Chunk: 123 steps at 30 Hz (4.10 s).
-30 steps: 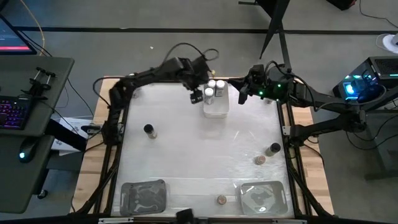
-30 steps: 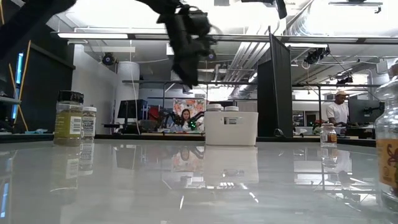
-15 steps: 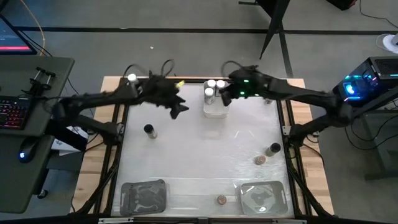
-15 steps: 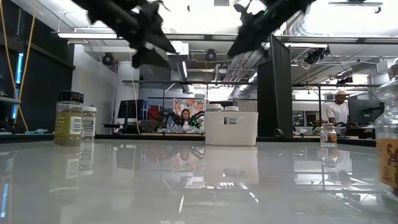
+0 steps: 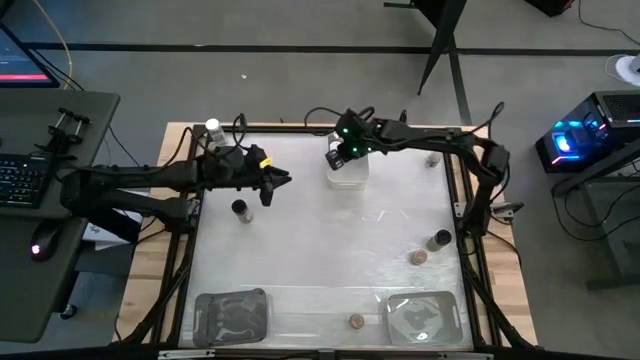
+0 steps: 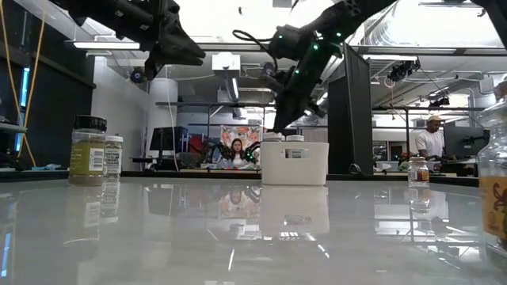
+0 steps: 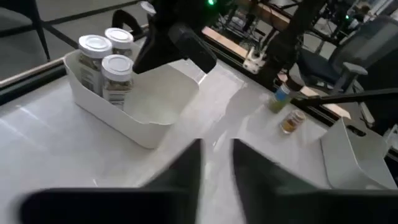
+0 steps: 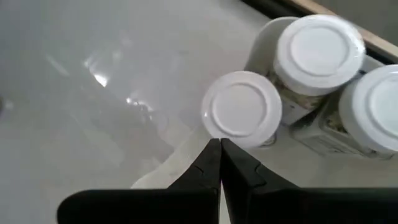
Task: Sort spices by type
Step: Put the bottom white seasoning bottle into the white bin
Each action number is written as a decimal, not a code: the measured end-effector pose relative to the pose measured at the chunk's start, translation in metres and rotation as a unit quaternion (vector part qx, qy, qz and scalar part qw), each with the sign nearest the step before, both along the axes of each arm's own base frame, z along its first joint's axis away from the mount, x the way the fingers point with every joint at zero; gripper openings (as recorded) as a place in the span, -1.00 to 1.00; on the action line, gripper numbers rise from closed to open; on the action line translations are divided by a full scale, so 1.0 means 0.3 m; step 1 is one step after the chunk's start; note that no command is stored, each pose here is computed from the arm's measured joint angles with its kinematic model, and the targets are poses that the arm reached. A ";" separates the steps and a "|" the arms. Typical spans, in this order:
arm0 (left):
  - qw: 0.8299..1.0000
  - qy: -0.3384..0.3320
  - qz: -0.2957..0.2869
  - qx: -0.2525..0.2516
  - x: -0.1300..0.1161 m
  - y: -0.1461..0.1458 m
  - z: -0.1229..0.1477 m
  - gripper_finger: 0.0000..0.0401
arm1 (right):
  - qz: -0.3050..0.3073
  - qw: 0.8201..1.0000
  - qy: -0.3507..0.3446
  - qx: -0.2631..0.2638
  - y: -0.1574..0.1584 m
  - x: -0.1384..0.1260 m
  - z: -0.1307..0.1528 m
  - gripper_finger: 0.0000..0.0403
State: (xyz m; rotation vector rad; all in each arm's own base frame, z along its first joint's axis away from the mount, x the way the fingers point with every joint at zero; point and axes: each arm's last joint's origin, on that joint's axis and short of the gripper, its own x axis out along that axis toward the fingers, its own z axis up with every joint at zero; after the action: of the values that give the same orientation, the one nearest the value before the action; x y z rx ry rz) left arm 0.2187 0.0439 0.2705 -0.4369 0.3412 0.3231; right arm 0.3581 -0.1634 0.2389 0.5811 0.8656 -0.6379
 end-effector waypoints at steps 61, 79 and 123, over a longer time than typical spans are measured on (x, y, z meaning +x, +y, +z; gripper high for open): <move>0.995 0.075 -0.047 0.043 -0.007 -0.137 -0.038 -1.00 | -0.076 0.997 0.022 0.008 -0.098 0.036 0.009 -1.00; 0.988 0.113 -0.070 0.082 -0.017 -0.137 -0.053 -1.00 | -0.093 0.994 -0.050 -0.009 -0.081 0.085 0.097 -1.00; 0.988 0.131 -0.038 0.073 -0.025 -0.132 -0.064 -1.00 | -0.070 0.996 0.050 -0.009 0.051 0.117 -0.168 -1.00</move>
State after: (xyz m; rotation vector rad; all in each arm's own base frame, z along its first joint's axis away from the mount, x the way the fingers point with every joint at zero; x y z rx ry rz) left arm 0.2112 0.0043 0.2513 -0.2364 0.5850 0.3302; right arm 0.3932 -0.1482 0.1886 0.6004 0.9175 -0.8084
